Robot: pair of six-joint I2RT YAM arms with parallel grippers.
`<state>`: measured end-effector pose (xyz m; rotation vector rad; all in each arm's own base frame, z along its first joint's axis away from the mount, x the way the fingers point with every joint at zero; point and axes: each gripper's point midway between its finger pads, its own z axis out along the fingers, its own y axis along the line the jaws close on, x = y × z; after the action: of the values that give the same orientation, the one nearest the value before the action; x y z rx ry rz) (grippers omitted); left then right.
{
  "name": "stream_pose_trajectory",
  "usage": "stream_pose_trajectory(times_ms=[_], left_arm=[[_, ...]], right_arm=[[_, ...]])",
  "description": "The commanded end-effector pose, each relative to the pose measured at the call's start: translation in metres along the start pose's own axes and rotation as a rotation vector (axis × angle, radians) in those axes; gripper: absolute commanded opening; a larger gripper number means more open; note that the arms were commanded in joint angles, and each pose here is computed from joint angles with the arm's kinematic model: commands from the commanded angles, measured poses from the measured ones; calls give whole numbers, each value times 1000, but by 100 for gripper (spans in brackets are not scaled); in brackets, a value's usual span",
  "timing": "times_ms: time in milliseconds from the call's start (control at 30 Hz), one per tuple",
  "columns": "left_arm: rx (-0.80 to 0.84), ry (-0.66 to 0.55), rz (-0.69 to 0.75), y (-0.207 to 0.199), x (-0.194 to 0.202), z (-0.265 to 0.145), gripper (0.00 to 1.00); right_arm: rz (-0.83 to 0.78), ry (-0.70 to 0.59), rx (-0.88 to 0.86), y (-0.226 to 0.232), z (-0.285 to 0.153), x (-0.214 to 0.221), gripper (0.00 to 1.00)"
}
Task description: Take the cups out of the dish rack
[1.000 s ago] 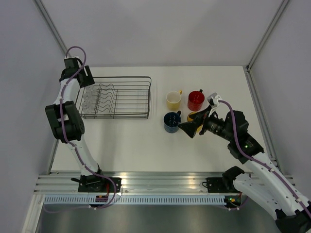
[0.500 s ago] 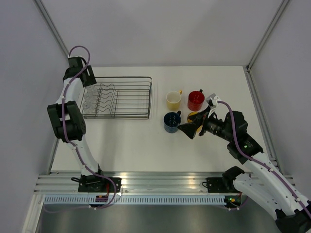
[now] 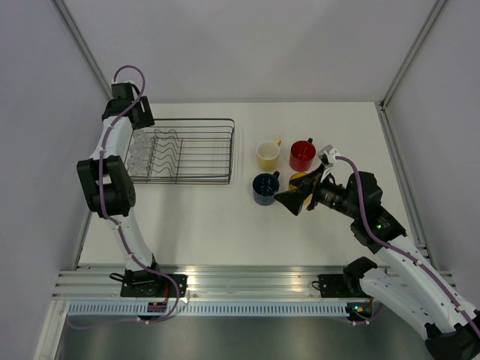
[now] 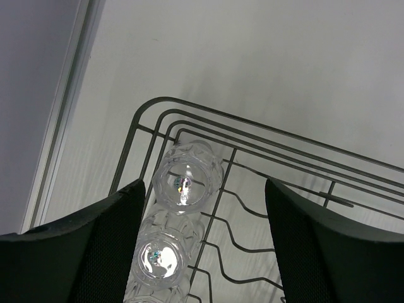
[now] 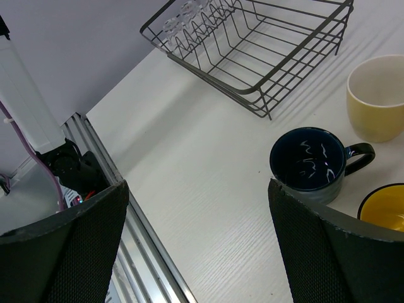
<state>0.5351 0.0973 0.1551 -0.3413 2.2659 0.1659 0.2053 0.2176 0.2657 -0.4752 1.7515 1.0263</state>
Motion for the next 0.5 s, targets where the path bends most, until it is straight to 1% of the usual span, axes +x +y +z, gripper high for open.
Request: stream_pose_trajectory(times_ms=[0, 267, 467], left_arm=[[-7, 28, -6, -1, 5, 11, 79], [-63, 48, -4, 8, 13, 17, 78], [-84, 98, -6, 11, 34, 33, 78]], right_arm=[[-19, -31, -37, 7, 0, -7, 94], [-18, -27, -42, 7, 1, -5, 94], [-15, -27, -44, 7, 1, -4, 93]])
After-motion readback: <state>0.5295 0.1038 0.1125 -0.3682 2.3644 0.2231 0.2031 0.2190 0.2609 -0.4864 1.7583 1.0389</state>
